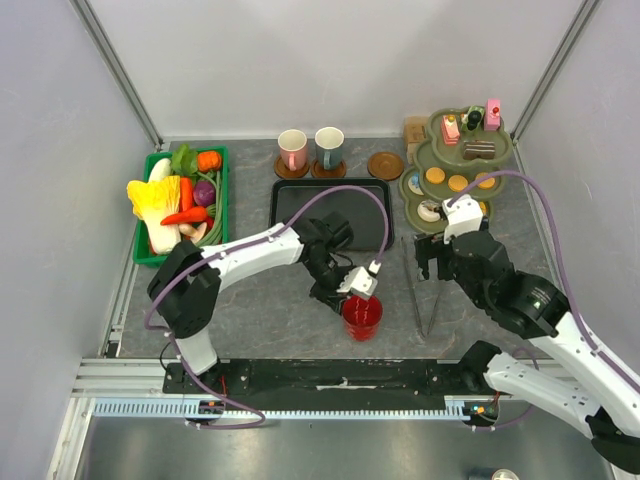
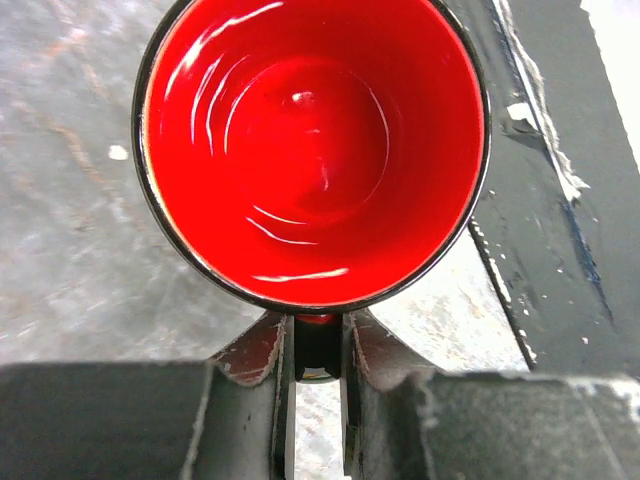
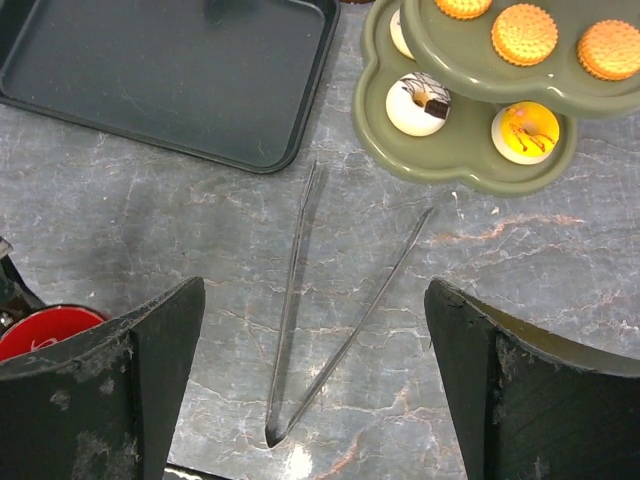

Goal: Serve the afternoon tea

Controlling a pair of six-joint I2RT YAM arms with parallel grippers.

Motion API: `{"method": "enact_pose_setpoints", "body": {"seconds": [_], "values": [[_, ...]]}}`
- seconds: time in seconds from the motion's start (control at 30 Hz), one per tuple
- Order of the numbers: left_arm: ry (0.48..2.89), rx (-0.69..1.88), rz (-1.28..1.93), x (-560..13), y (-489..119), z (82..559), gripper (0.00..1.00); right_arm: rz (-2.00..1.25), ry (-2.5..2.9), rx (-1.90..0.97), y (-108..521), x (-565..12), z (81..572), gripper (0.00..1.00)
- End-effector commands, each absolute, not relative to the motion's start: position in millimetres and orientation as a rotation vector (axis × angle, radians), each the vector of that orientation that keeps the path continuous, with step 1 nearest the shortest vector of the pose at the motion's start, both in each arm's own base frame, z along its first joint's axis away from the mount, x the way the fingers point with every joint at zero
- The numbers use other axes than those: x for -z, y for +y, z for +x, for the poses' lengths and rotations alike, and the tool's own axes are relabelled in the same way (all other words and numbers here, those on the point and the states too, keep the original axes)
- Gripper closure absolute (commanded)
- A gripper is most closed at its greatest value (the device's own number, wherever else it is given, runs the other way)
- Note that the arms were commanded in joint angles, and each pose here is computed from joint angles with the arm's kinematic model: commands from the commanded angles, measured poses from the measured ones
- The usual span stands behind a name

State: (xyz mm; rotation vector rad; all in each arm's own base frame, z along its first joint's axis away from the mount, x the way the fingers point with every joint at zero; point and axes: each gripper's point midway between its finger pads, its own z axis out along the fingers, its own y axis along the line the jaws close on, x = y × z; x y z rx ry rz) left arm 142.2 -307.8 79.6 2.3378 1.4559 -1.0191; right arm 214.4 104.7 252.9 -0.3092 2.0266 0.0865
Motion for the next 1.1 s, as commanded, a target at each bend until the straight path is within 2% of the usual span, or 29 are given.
{"method": "enact_pose_setpoints", "body": {"seconds": [0.0,0.1,0.33,0.43,0.53,0.67,0.8,1.07], "values": [[1.381,0.952,2.121,-144,-341,164,0.98,-0.214,1.969,-0.087,92,-269,213,0.02],[1.399,0.856,1.984,-167,-354,186,0.98,-0.17,1.928,-0.113,86,-277,209,0.02],[1.561,0.543,1.392,-251,-386,287,0.98,-0.087,1.861,-0.15,71,-290,200,0.02],[1.662,0.525,1.124,-288,-397,320,0.98,-0.083,1.839,-0.137,67,-290,200,0.02],[1.797,0.512,0.835,-307,-407,354,0.98,-0.088,1.836,-0.098,64,-285,203,0.02],[1.889,0.355,0.479,-315,-396,402,0.98,-0.088,1.837,-0.098,63,-287,203,0.02],[1.925,0.334,0.348,-313,-401,424,0.98,-0.061,1.806,-0.135,61,-295,198,0.02],[1.913,0.345,0.335,-295,-416,463,0.98,0.034,1.757,-0.179,53,-300,194,0.02]]}}
